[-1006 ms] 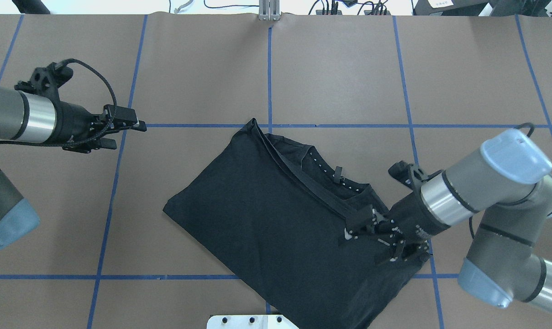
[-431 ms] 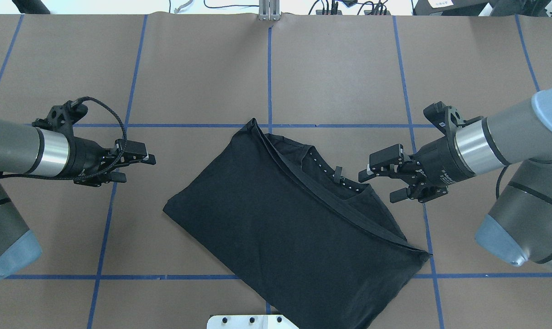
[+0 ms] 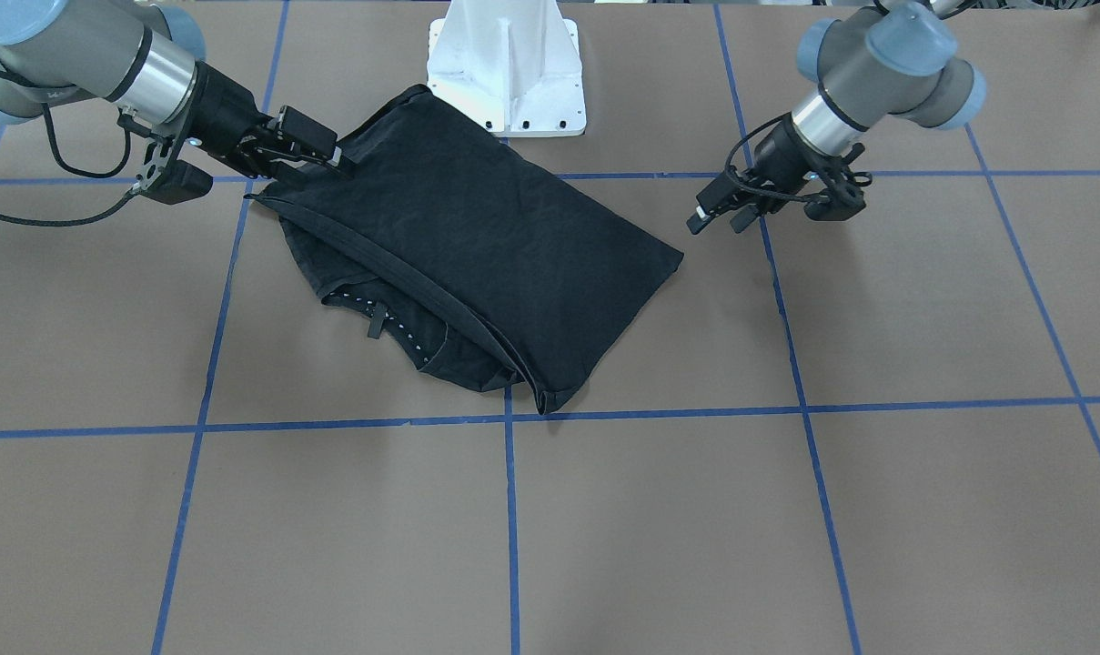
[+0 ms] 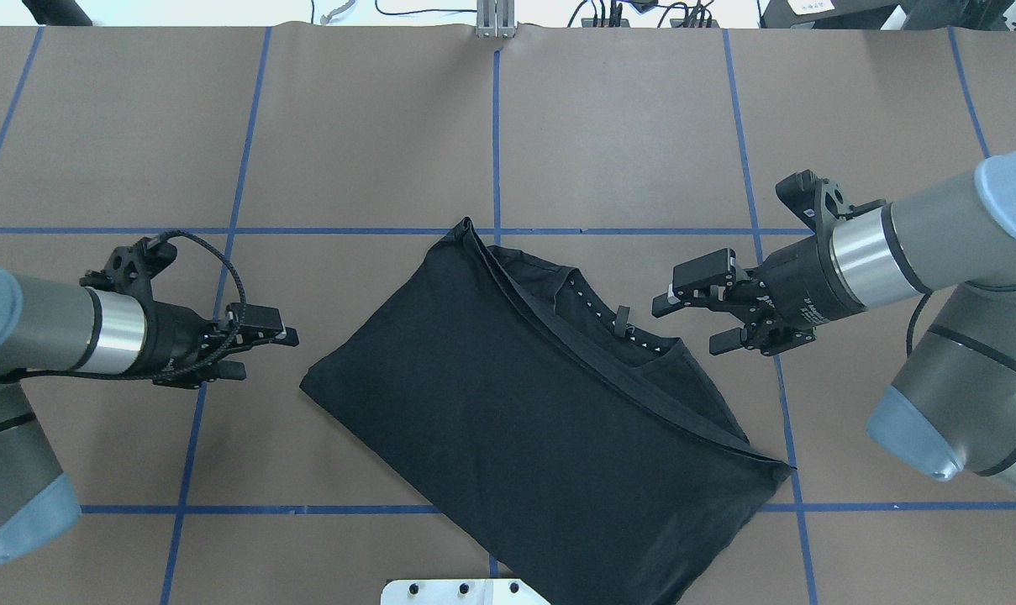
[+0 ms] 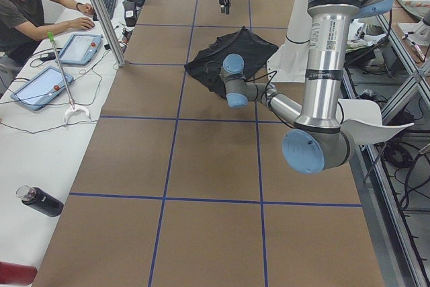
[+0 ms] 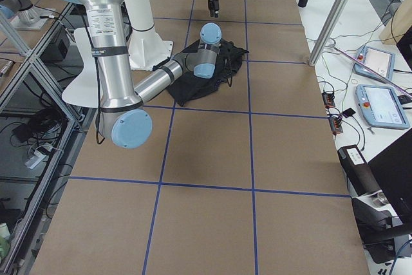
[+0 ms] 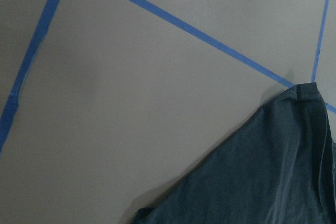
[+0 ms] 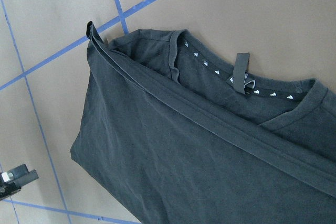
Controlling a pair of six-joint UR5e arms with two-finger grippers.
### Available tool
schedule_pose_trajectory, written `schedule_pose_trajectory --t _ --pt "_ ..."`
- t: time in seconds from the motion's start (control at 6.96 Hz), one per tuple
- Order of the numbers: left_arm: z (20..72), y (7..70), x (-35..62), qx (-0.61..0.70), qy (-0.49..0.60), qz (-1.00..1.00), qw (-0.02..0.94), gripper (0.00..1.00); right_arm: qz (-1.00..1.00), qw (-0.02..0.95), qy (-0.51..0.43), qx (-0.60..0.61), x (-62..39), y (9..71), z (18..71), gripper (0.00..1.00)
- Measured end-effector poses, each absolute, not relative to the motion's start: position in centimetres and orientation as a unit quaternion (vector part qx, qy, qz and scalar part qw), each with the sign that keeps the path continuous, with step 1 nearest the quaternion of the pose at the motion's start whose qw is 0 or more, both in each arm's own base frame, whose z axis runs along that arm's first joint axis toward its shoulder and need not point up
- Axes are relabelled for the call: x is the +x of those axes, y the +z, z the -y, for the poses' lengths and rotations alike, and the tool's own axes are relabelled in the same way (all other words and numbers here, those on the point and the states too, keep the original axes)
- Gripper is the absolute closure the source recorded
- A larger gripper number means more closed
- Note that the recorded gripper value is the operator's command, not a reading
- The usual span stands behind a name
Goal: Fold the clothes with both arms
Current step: 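Release the shirt and raise the right gripper while the left gripper approaches, then grasp the shirt's far corner with the left gripper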
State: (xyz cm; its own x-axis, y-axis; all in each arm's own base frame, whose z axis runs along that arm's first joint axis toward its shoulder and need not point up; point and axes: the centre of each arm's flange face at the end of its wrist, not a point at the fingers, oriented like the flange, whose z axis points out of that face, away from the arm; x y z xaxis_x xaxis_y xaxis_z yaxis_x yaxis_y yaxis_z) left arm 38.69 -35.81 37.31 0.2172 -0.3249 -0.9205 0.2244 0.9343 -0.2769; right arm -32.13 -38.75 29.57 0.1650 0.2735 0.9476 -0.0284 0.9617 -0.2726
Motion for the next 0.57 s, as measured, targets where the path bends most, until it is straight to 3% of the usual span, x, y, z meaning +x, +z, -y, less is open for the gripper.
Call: schedule_pose_trajectory --t 0.57 --pt "35.7 37.6 44.5 -0.050 -0.186 -0.590 0.784 0.00 0.638 0.757 0.104 -0.091 -32.0 29.6 39.1 0.00"
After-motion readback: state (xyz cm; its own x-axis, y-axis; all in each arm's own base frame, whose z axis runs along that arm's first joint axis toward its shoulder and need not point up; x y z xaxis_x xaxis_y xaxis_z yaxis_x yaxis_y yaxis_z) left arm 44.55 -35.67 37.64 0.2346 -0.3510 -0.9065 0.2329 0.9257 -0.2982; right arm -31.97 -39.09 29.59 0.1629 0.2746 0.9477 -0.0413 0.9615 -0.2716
